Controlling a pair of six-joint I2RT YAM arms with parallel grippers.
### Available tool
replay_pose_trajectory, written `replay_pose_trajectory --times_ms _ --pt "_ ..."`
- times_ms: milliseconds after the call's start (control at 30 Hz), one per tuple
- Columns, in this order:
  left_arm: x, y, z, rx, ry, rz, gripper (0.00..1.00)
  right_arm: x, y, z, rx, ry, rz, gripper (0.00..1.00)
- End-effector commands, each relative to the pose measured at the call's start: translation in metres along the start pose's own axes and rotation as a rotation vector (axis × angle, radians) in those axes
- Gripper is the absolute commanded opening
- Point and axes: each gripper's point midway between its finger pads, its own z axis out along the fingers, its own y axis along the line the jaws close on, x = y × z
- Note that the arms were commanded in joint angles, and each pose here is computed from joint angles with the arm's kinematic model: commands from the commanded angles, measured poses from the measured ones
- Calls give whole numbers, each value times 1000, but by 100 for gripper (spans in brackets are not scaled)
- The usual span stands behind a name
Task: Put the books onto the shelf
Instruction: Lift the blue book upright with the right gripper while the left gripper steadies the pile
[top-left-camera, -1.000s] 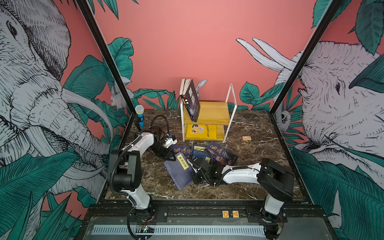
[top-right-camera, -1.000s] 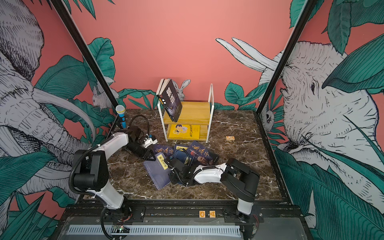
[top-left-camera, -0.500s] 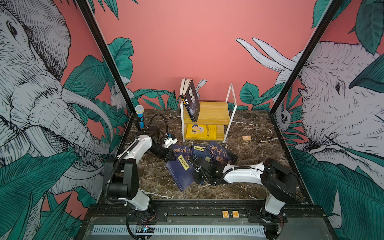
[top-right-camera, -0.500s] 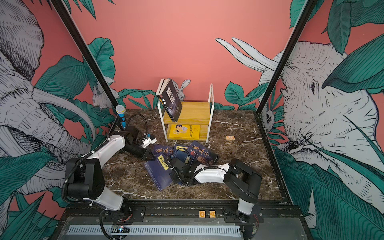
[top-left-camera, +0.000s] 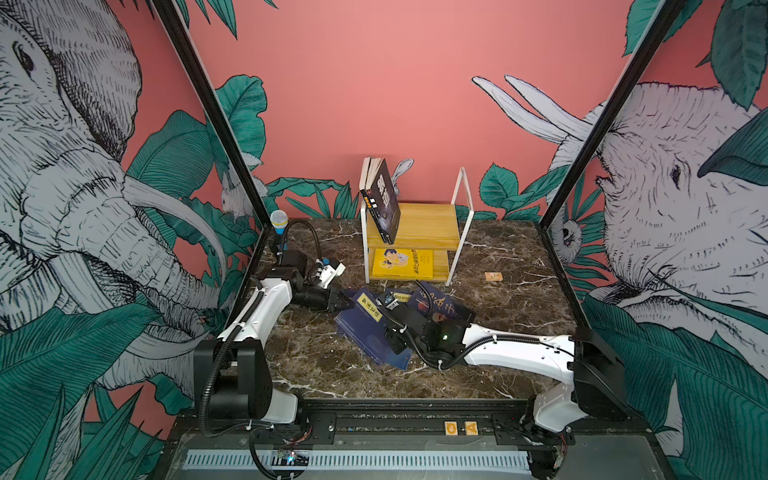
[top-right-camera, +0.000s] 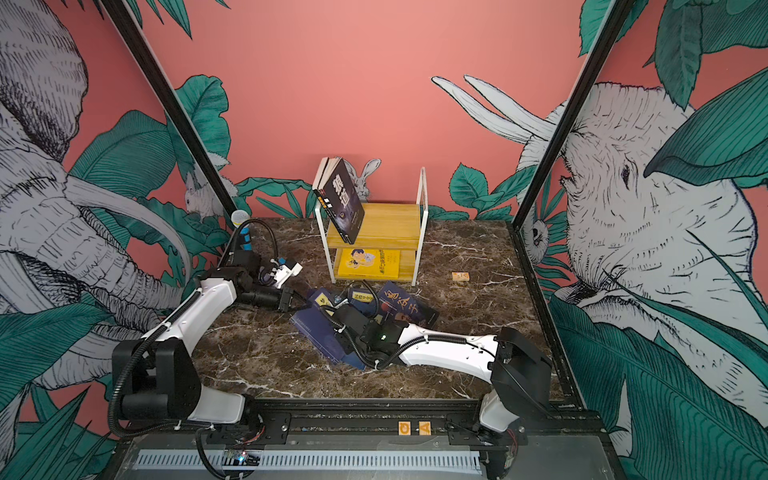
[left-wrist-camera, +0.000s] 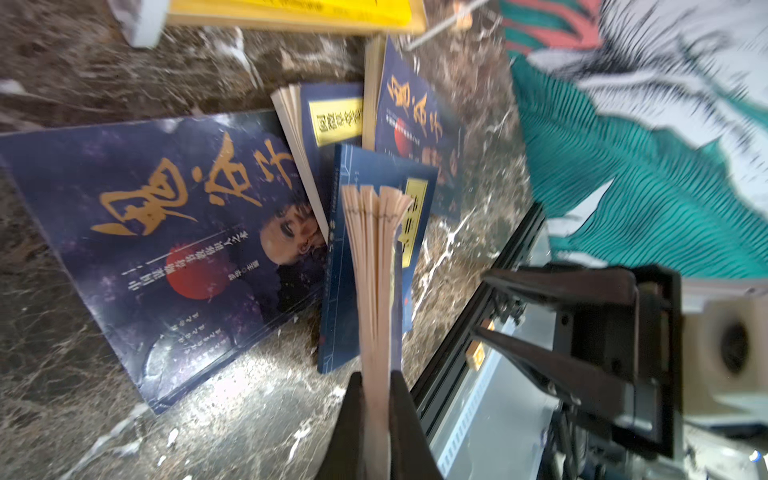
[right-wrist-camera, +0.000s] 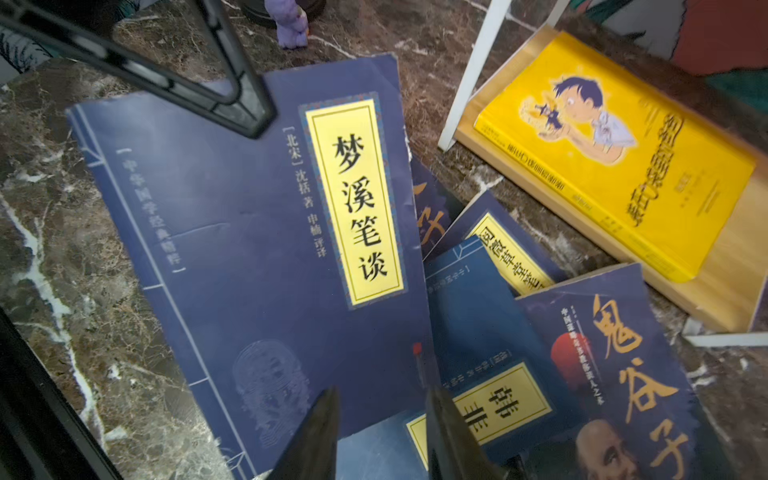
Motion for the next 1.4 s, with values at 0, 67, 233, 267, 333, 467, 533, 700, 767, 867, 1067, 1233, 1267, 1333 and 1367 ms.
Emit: replay_pose_trajectory --times_ms 0,67,233,267,333,467,533,700,767,867,1067,1233,1267,1333,1367 --pt "-16 -21 -12 123 -119 -58 0 -16 -6 -12 61 -42 -55 44" --pt "-19 -22 -16 151 -151 -86 0 -23 -1 -16 50 -56 -69 47" --pt "-25 -24 -19 203 -200 -150 0 -33 12 -14 42 -96 -139 57" --pt "-26 -23 -20 203 -202 -167 0 -36 15 -14 48 -92 -159 58" --pt "-28 -22 -21 203 -206 -194 0 -37 24 -12 60 -82 -222 61" --pt "-29 -19 -18 233 -208 -240 0 -41 34 -8 117 -103 -334 66" --pt "-30 -17 -17 230 -203 -256 0 -39 37 -5 147 -81 -370 66" --pt "-33 -15 -15 248 -196 -286 0 -44 49 -2 215 -80 -469 65" --pt "-34 -14 -14 247 -191 -294 0 -42 48 3 247 -53 -495 64" --pt "-35 -15 -15 250 -187 -302 0 -39 46 5 287 -30 -530 63" --pt "-31 -15 -14 250 -188 -294 0 -32 39 22 389 7 -621 57" --pt "-29 -14 -13 250 -188 -287 0 -28 33 32 445 19 -641 49" --pt "-29 -13 -13 246 -187 -286 0 -29 31 33 455 19 -638 44" --pt "-30 -13 -13 241 -182 -292 0 -33 26 32 483 22 -639 27" --pt "-30 -13 -13 241 -182 -292 0 -34 25 30 497 20 -642 19"
